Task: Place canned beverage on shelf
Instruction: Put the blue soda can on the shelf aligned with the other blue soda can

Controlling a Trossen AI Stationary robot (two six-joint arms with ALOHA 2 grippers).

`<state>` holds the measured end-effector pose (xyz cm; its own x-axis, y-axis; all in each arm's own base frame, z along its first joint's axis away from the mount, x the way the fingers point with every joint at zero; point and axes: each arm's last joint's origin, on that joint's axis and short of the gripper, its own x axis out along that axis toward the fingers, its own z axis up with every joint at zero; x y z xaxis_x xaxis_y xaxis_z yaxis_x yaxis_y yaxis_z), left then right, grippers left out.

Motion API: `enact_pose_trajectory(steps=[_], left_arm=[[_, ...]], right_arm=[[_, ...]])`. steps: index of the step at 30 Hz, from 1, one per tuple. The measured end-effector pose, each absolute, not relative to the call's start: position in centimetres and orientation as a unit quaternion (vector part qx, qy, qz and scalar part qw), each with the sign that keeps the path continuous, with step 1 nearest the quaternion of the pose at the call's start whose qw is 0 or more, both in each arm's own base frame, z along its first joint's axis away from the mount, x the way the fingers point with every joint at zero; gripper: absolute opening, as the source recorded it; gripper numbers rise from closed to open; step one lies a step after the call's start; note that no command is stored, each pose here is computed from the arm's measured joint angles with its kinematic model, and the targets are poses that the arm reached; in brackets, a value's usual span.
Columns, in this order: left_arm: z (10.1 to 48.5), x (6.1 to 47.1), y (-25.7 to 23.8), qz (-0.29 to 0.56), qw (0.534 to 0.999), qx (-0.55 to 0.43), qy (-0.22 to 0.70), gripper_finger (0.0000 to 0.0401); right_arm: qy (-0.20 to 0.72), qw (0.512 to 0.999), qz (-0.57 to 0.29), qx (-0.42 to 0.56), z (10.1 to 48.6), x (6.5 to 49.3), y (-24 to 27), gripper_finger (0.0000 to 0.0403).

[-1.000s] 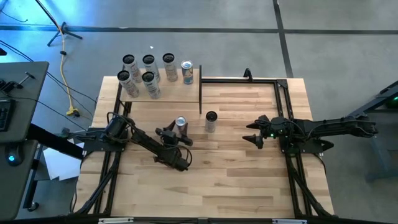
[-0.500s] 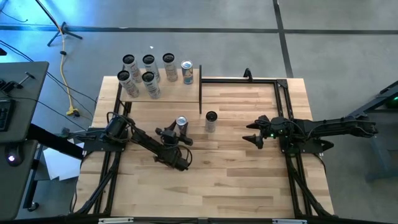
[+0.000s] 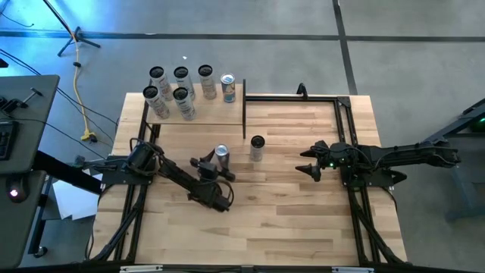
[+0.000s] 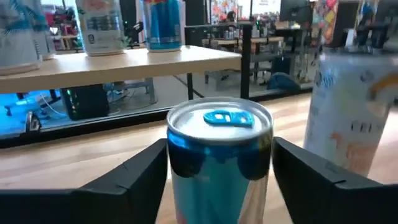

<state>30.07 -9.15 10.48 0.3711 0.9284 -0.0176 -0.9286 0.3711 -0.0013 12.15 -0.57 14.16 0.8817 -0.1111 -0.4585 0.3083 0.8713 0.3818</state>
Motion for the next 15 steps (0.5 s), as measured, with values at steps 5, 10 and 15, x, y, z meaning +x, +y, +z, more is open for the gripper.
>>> enact_pose_trajectory(steps=[5,10,15], left_arm=[[10.3,30.5,-9.0,0.563,0.826,0.019,0.020,0.0312],[10.3,30.8,-7.8,0.578,0.816,0.018,0.016,0.0357],[10.4,31.2,-6.0,0.601,0.799,0.010,0.009,0.0359]], right_arm=[[0.216,0.943,-0.112,0.228,14.2,12.2,-0.6,0.0360],[0.216,0.943,-0.112,0.228,14.2,12.2,-0.6,0.0360],[0.216,0.943,-0.112,0.228,14.2,12.2,-0.6,0.0360]])
